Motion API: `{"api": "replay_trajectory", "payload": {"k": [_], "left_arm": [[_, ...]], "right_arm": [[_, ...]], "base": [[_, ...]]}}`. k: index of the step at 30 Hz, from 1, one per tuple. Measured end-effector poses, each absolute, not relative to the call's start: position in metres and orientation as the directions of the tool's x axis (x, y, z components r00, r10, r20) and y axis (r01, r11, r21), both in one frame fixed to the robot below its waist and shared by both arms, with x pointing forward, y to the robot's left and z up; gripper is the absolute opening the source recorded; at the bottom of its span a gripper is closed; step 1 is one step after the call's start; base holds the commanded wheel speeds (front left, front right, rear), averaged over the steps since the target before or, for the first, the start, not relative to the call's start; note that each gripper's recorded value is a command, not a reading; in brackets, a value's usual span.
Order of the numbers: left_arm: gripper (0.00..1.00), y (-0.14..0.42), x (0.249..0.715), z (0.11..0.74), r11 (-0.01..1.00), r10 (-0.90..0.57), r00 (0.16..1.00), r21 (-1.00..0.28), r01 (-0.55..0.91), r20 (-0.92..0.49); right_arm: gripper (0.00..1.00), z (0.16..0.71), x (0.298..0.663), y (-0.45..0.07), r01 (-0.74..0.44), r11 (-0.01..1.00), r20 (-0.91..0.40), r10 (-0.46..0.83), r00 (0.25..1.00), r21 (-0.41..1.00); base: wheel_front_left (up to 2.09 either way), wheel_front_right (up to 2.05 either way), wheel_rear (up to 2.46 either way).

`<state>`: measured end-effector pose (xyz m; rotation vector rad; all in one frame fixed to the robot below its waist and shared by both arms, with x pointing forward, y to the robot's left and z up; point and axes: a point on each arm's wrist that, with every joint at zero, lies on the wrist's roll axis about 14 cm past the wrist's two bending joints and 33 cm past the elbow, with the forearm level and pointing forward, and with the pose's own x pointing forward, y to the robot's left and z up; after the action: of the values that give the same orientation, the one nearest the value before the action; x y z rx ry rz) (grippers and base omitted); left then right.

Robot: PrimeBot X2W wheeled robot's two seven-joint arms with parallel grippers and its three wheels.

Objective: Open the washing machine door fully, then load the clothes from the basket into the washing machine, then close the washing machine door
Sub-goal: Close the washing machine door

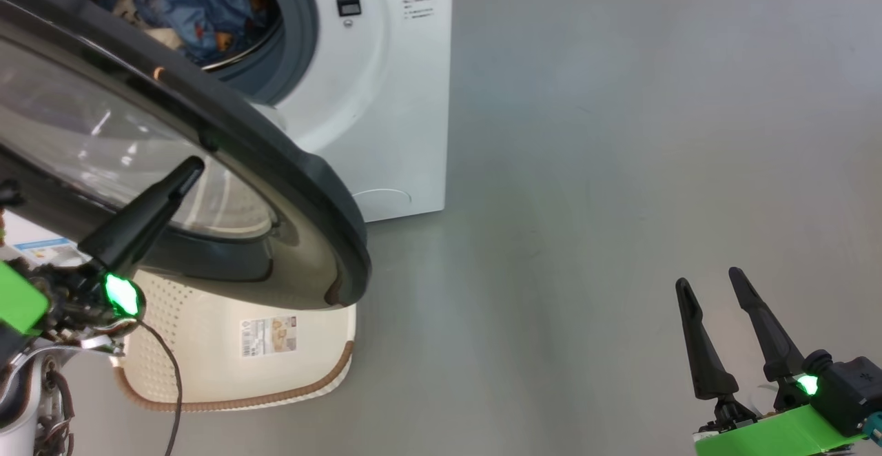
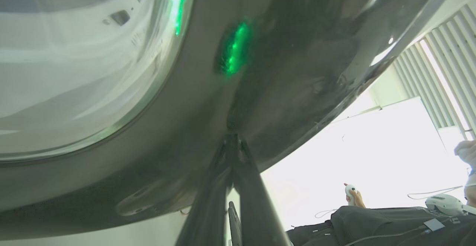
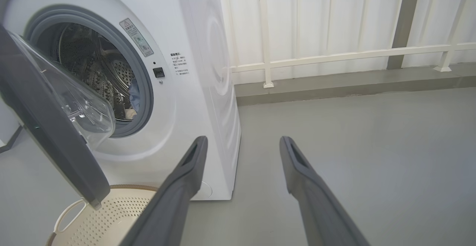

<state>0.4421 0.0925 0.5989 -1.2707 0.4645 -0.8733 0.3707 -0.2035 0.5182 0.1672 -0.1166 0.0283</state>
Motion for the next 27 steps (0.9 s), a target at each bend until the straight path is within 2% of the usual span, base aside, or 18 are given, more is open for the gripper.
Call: {"api": "replay_trajectory", "payload": {"k": [7,8,9,10,21,27], "left_arm": [[0.0,0.124,0.434,0.604,0.022,-0.668,0.711,-0.95,0.312,0.218],[0.36,0.124,0.434,0.604,0.022,-0.668,0.711,-0.95,0.312,0.218],[0.96,0.129,0.432,0.603,0.025,-0.646,0.731,-0.951,0.309,0.22],[1.0,0.133,0.43,0.603,0.026,-0.629,0.745,-0.951,0.309,0.225],[1.0,0.167,0.409,0.584,0.109,-0.451,0.874,-0.961,0.255,0.181],[1.0,0.19,0.407,0.582,0.234,-0.328,0.933,-0.943,0.235,0.151]], "right_arm": [[1.0,0.52,0.377,-0.192,-0.08,0.983,0.129,0.059,0.99,0.163],[1.0,0.52,0.377,-0.192,-0.08,0.983,0.129,0.059,0.99,0.163],[1.0,0.521,0.378,-0.19,-0.087,0.983,0.131,0.066,0.989,0.163],[1.0,0.522,0.379,-0.188,-0.094,0.982,0.133,0.073,0.988,0.162],[1.0,0.529,0.387,-0.167,-0.168,0.973,0.159,0.143,0.977,0.159],[1.0,0.533,0.388,-0.162,-0.187,0.97,0.171,0.16,0.972,0.157]], "base": [[0.0,0.0,0.0],[0.0,0.0,0.0],[0.0,0.0,0.0],[0.0,0.0,0.0],[0.0,0.0,0.0],[0.0,0.0,0.0]]}}
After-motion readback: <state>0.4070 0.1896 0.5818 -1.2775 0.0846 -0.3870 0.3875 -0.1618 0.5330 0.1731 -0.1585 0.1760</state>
